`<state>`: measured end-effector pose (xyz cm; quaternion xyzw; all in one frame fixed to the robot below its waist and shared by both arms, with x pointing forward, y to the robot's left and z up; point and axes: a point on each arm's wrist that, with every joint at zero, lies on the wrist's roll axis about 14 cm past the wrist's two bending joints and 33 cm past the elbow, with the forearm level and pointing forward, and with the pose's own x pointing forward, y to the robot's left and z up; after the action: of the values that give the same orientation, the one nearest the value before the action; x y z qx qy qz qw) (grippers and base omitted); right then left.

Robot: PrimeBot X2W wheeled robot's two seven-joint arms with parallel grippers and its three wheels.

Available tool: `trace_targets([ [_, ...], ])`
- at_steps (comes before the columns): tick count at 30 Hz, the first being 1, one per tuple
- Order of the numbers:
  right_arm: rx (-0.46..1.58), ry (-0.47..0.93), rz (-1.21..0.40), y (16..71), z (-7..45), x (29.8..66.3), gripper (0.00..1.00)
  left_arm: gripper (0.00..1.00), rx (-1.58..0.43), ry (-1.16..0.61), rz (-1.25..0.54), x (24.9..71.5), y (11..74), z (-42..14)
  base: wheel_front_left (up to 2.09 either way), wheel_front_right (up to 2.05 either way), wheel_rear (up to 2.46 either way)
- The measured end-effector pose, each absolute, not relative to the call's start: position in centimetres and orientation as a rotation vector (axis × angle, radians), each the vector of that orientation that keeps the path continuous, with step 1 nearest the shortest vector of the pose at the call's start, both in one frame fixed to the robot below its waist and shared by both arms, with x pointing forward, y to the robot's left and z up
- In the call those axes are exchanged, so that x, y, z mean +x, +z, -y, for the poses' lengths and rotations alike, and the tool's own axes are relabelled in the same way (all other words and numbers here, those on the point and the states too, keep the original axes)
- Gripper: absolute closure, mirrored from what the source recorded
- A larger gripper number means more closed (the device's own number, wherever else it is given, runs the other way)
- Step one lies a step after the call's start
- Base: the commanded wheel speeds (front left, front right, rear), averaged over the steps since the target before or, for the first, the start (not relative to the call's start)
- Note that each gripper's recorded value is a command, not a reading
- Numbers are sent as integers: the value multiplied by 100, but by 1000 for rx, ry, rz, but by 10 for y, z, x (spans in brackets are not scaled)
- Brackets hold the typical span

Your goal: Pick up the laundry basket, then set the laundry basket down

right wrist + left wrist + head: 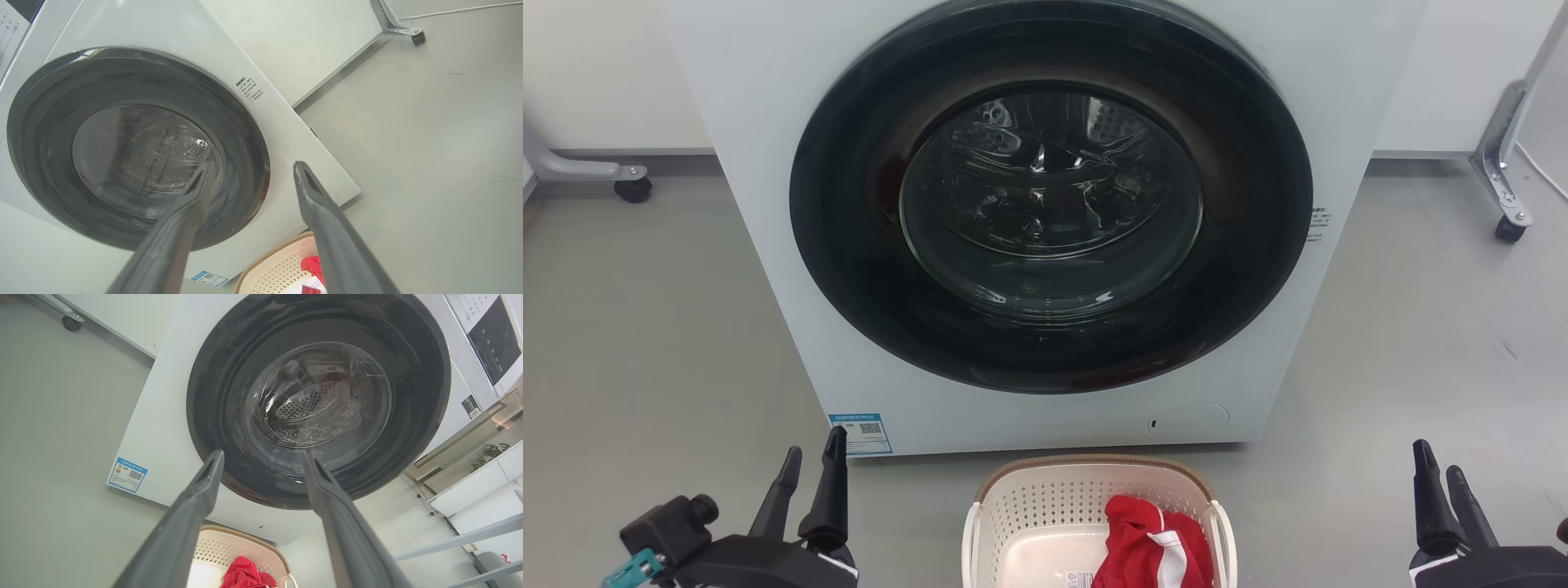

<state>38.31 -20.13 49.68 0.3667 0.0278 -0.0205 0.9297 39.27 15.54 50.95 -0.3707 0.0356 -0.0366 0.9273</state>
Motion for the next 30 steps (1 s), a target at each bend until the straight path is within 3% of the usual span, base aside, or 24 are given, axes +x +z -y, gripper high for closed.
trace_targets([
  [30,272,24,-24,496,185,381,0,0,-299,-129,11,385,514,-138,0,0,0],
])
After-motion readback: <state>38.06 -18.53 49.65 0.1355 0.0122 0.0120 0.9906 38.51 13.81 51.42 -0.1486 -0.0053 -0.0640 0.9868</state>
